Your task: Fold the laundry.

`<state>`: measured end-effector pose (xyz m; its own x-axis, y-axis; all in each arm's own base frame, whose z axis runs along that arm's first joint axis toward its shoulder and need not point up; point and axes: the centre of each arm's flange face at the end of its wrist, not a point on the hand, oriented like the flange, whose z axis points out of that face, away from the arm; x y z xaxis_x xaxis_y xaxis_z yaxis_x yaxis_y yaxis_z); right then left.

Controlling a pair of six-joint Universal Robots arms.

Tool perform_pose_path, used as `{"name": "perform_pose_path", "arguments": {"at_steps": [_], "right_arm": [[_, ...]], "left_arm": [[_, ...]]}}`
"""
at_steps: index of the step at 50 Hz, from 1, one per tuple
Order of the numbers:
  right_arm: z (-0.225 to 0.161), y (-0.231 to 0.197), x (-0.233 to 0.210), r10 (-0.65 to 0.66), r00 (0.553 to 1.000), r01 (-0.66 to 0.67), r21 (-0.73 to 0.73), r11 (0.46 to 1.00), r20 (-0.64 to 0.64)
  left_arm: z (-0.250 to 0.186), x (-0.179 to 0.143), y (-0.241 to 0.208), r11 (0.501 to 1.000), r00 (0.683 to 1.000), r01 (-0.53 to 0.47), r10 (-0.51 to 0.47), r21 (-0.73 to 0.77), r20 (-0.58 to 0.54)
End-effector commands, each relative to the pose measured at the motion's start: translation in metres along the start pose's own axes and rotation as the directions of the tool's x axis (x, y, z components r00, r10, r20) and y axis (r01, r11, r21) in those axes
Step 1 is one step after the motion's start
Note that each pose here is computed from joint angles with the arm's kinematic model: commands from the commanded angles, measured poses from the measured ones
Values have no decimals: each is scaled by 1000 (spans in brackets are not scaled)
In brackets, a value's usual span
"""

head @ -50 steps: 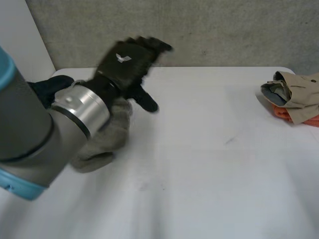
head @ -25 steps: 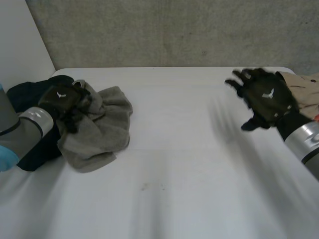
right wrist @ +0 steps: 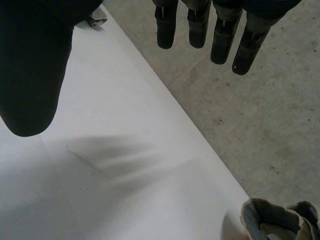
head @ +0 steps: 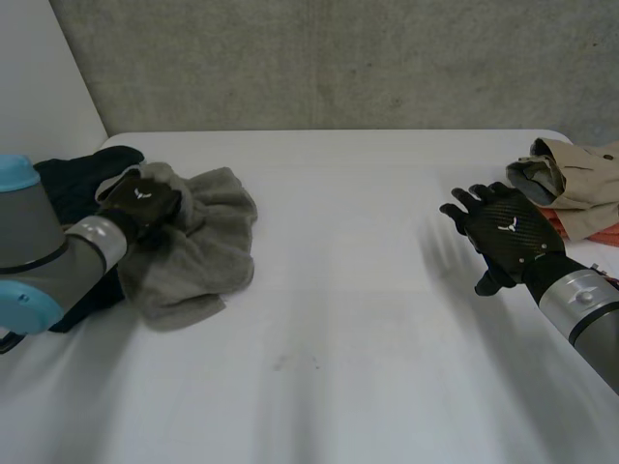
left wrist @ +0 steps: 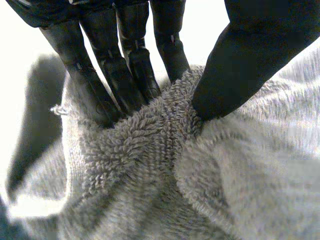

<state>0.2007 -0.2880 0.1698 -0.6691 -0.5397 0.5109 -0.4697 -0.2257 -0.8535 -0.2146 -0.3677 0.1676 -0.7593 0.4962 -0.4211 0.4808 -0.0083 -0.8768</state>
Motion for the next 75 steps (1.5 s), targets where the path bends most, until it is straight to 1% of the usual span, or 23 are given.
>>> {"name": "perform_pose_path", "arguments": {"at_steps": [1,3,5,6,8,9,10,14,17,20,24,25,28,32,36,38,39,43,46,55,67,71,75], "right_arm": [[-1,-3,5,-3,1000,3,-1,1000,-21],[-2,-5,10,-8,999,8,-10,1000,-50],[-3,-6,12,-11,998,10,-13,1000,-66],[-3,-6,14,-13,996,11,-20,1000,-84],[-3,-7,15,-15,995,13,-23,1000,-95],[-3,-8,15,-15,995,12,-23,1000,-98],[-3,-8,16,-15,994,12,-25,1000,-105],[-2,-10,18,-17,994,14,-22,1000,-112],[-1,-11,19,-18,993,16,-18,1000,-117],[0,-12,21,-17,993,15,-14,1000,-119],[2,-16,24,-14,993,12,-17,1000,-113],[2,-18,24,-6,995,3,-29,1000,-103],[-5,-28,17,35,998,-38,-82,996,-43],[-22,-55,-14,128,986,-109,-165,980,111],[-44,-71,-44,233,942,-162,-281,946,242],[-52,-73,-56,267,922,-172,-320,932,282],[-55,-73,-65,277,912,-173,-331,928,302],[-57,-70,-86,264,920,-173,-302,937,291],[-55,-64,-102,219,943,-149,-270,951,251],[-52,-37,-124,150,975,-95,-302,948,164],[-40,-27,-123,107,986,-72,-256,964,126],[-36,-33,-119,98,990,-74,-213,974,105],[-38,-54,-101,59,995,-47,-155,987,74]], "left_arm": [[-41,50,-103,964,996,62,-44,258,-74],[-59,83,-124,940,974,178,-126,291,-188],[-70,103,-132,925,949,250,-176,287,-260],[-81,124,-137,910,916,319,-223,265,-335],[-92,149,-136,899,872,378,-265,220,-412],[-95,158,-135,896,857,393,-275,207,-435],[-104,176,-132,893,828,416,-293,173,-478],[-102,213,-103,922,804,379,-284,80,-522],[-100,219,-94,935,810,348,-267,62,-522],[-101,209,-101,939,837,328,-239,101,-491],[-98,159,-126,916,888,353,-264,189,-377],[-97,136,-132,907,907,355,-276,224,-320],[-102,103,-140,897,929,342,-278,281,-243],[-97,84,-133,907,944,316,-272,277,-187],[-73,66,-91,961,976,208,-193,180,-99],[-63,64,-73,980,987,146,-134,137,-89],[-56,62,-58,991,994,78,-69,104,-88],[-37,67,-26,997,988,-58,65,57,-139],[-27,74,-9,996,979,-86,91,36,-183],[-24,103,-3,996,943,-58,78,73,-323],[-27,127,1,995,923,-65,89,77,-375],[-29,130,-6,993,923,-70,100,93,-371],[-39,116,-32,992,947,-47,82,118,-310]]}}
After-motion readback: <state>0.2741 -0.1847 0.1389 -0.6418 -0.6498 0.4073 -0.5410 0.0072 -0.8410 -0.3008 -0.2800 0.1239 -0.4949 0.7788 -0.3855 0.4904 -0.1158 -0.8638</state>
